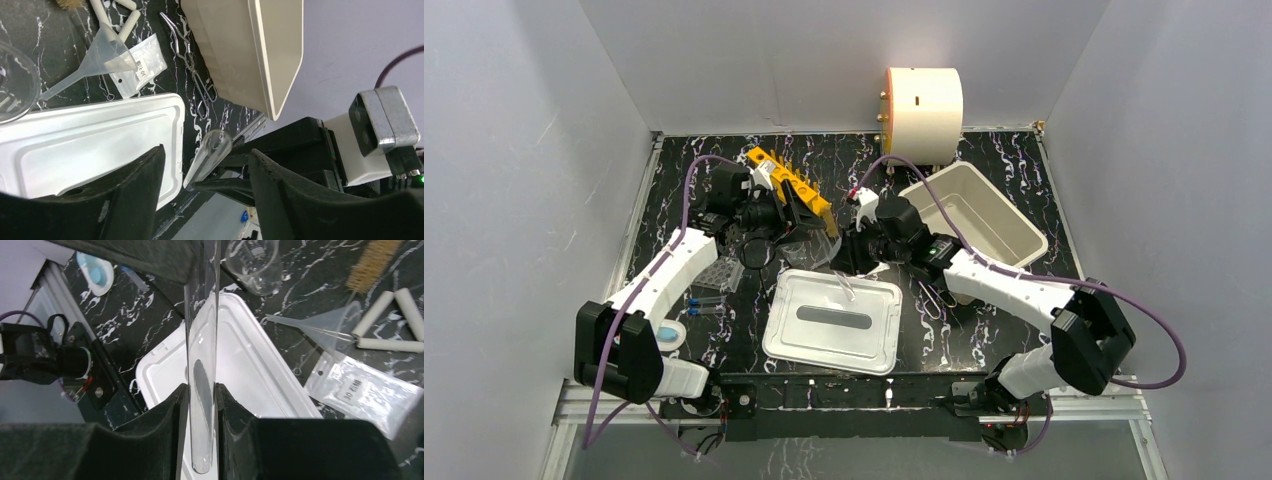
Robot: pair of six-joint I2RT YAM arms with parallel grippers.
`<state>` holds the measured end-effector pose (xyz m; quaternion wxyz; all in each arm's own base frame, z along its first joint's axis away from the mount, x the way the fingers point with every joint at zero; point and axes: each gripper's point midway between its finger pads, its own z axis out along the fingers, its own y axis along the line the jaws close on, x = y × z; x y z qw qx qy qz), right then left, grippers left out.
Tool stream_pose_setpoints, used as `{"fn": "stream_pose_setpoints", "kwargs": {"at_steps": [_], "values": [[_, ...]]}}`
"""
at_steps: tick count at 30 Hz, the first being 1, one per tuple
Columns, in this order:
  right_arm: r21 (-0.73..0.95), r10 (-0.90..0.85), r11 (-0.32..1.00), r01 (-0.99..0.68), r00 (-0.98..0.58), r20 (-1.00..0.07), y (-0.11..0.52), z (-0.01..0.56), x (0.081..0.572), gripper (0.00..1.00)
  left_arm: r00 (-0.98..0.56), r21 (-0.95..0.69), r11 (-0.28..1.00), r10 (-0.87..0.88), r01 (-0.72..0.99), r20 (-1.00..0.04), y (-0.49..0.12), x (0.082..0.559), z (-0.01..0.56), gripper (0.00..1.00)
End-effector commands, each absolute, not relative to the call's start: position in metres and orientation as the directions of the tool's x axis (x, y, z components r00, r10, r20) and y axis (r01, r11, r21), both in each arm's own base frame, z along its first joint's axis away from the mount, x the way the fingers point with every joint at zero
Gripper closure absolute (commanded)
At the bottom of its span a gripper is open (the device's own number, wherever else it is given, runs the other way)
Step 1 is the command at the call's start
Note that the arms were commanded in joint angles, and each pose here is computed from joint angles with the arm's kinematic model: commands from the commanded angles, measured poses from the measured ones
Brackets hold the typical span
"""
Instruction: Organize the chemistry lab equipment
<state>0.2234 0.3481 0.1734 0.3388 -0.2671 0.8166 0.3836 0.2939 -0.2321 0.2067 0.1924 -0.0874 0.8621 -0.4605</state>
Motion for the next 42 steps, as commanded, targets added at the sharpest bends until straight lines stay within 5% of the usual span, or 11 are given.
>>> {"fn": "stream_pose_setpoints", "kwargs": {"at_steps": [1, 15, 24, 33, 42], "values": [[0.484, -0.166, 0.405, -0.776, -0.583, -0.796, 0.377, 0.211, 0.217, 0.69, -0.910, -0.831, 0.520, -0.218, 0.198, -0.353, -0.241, 0.284, 0.227, 0.43], [0.483, -0.207, 0.432, -0.762, -0.605, -0.769, 0.383, 0.202, 0.225, 0.70, -0.931, -0.835, 0.514, -0.172, 0.196, -0.324, -0.239, 0.264, 0.213, 0.66], [0.486, -0.203, 0.435, -0.758, -0.608, -0.767, 0.384, 0.201, 0.226, 0.70, -0.926, -0.832, 0.514, -0.169, 0.209, -0.337, -0.239, 0.265, 0.215, 0.95], [0.459, -0.183, 0.537, -0.708, -0.629, -0.755, 0.373, 0.208, 0.238, 0.29, -0.831, -0.668, 0.719, -0.242, 0.193, -0.500, -0.206, 0.299, 0.232, 0.97], [0.413, -0.047, 0.702, -0.580, -0.617, -0.786, 0.342, 0.254, 0.270, 0.25, -0.613, -0.415, 0.907, -0.288, 0.071, -0.736, -0.150, 0.362, 0.288, 0.98]]}}
